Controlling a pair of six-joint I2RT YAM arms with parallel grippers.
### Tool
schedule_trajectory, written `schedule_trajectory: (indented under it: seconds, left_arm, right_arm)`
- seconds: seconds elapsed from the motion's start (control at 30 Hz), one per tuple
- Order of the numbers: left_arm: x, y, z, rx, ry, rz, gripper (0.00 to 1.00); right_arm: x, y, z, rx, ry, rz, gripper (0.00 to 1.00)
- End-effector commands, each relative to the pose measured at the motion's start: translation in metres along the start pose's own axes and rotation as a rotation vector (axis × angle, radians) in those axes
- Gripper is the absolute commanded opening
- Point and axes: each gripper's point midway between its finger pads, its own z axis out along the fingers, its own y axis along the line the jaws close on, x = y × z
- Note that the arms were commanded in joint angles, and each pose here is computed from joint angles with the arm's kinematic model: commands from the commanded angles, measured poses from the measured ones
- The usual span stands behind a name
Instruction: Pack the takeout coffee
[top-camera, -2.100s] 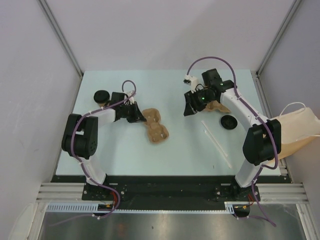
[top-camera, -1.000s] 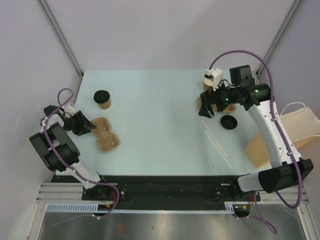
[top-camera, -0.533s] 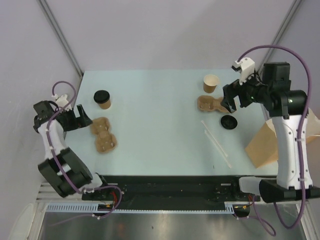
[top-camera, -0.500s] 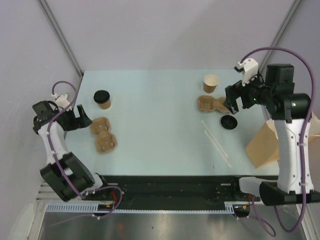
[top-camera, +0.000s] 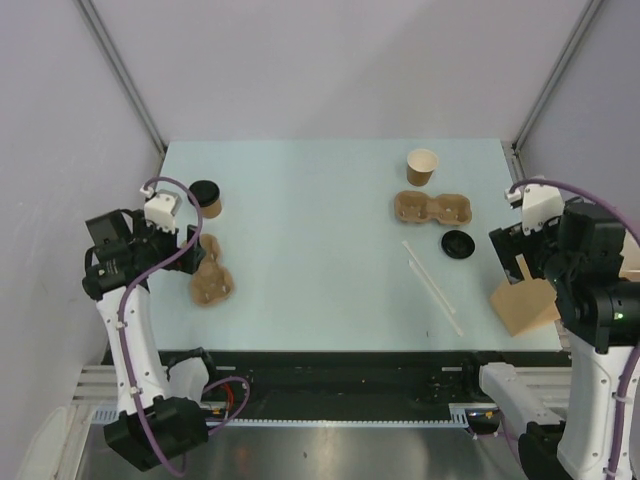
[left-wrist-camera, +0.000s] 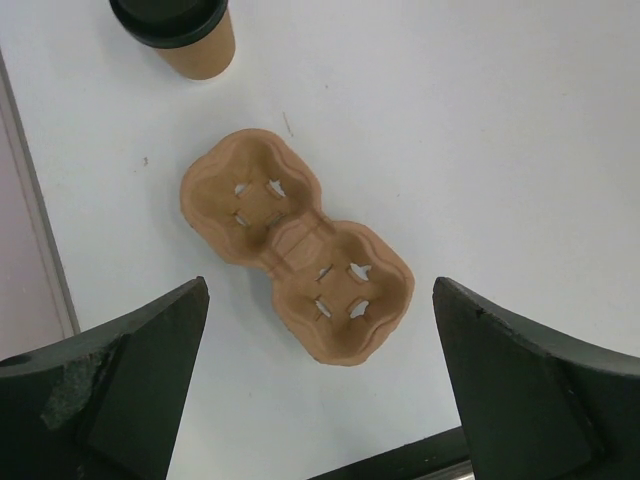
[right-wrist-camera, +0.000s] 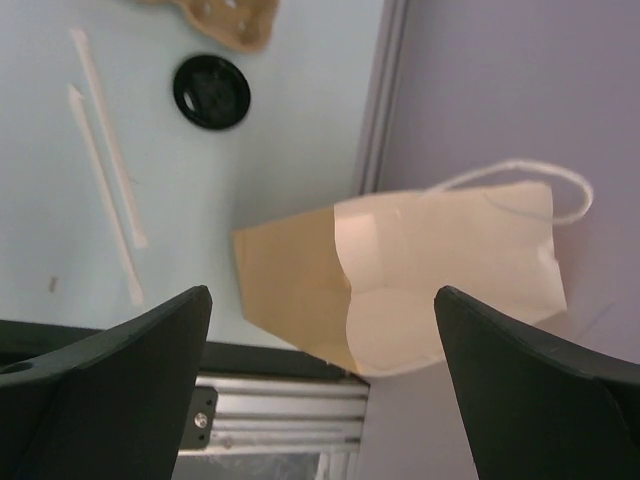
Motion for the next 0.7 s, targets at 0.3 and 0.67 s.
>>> schedule_trajectory:
  seconds: [0.3,0.67]
  left_arm:
    - [-0.023,-0.046,-0.022,0.132,-0.088,0.114,1.0]
    - [-0.034,-0.059,-0.032,0.194,-0.115,0.13,1.0]
  right_arm:
    - [0.104,-0.008,0.037,0.17,0.408,-0.143,1.0]
    - [0.121,-0.002,0.078,0.102,0.487,-0.15,0.99]
